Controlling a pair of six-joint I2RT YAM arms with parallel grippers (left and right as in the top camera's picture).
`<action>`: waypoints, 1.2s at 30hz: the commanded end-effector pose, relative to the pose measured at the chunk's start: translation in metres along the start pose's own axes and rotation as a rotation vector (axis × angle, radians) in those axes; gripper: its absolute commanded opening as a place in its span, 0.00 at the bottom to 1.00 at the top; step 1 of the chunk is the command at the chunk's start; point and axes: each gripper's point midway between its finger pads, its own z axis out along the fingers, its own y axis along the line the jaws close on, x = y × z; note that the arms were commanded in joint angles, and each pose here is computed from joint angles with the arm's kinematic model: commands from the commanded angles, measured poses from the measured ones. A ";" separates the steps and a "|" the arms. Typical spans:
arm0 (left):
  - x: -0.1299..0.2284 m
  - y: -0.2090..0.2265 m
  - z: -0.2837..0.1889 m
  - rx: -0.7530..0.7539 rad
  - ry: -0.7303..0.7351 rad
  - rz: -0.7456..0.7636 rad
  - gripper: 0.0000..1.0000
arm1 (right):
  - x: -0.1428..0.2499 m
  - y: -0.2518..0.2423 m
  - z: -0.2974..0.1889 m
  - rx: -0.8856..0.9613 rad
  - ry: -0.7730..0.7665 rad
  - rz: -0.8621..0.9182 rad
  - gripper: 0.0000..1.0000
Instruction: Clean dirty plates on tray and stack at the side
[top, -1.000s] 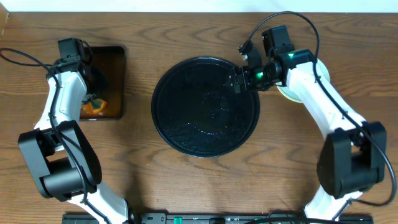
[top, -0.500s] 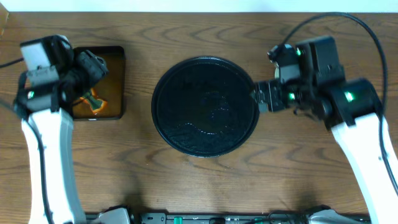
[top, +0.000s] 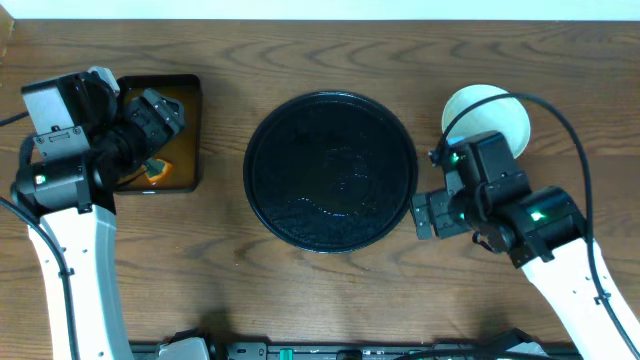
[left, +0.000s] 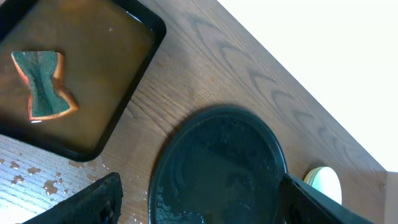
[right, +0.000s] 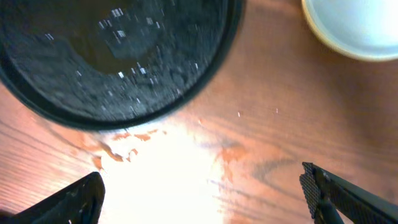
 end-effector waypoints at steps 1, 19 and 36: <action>0.002 0.001 0.002 0.005 0.013 -0.003 0.81 | 0.008 -0.003 0.005 0.020 0.022 -0.003 0.99; 0.002 0.001 0.002 0.005 0.013 -0.003 0.81 | 0.023 -0.008 0.006 0.047 0.082 -0.035 0.99; 0.002 0.001 0.002 0.005 0.013 -0.003 0.82 | 0.021 -0.016 -0.009 -0.079 -0.534 0.039 0.99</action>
